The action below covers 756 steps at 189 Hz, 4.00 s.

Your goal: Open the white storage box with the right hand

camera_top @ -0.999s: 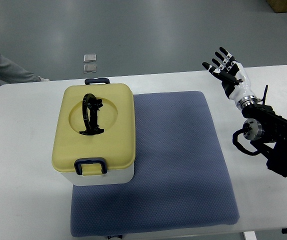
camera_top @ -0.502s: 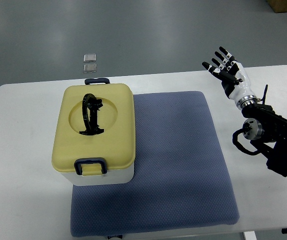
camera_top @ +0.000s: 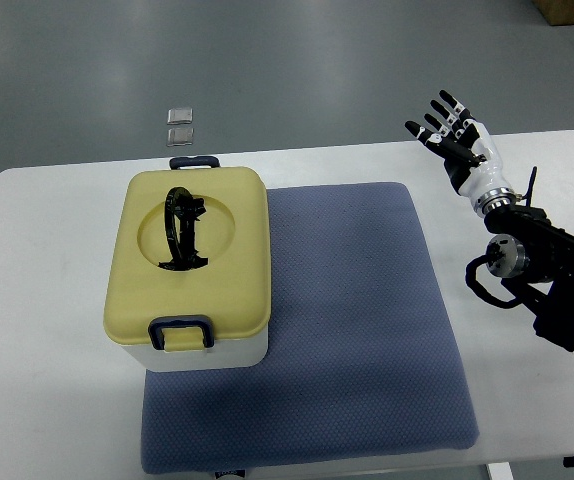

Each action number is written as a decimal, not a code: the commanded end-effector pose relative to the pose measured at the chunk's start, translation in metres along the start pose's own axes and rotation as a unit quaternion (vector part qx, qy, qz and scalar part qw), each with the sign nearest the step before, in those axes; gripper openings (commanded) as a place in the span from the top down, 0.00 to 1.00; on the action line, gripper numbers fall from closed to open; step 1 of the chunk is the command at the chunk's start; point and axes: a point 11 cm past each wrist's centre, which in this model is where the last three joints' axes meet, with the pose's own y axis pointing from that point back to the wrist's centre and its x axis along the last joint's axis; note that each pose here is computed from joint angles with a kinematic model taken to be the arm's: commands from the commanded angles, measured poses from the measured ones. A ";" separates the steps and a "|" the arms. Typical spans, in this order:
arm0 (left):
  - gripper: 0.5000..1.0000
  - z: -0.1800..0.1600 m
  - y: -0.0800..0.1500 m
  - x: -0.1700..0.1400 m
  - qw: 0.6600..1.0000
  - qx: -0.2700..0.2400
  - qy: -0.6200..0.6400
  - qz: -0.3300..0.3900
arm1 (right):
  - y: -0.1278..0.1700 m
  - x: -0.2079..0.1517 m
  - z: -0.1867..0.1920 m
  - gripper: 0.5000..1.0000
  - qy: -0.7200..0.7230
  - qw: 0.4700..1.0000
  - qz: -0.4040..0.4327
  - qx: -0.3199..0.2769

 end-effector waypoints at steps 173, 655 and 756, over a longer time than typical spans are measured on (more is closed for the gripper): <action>0.00 0.000 0.000 0.000 1.000 0.000 0.000 0.000 | -0.032 -0.050 -0.069 0.14 0.107 0.986 -0.118 0.058; 0.00 0.000 0.000 0.000 1.000 0.000 0.000 0.000 | 0.055 -0.363 -0.067 0.85 0.686 0.326 -0.640 0.117; 0.00 0.000 0.000 0.000 1.000 0.000 0.000 0.000 | 0.063 -0.371 -0.069 1.00 0.673 0.325 -0.653 0.123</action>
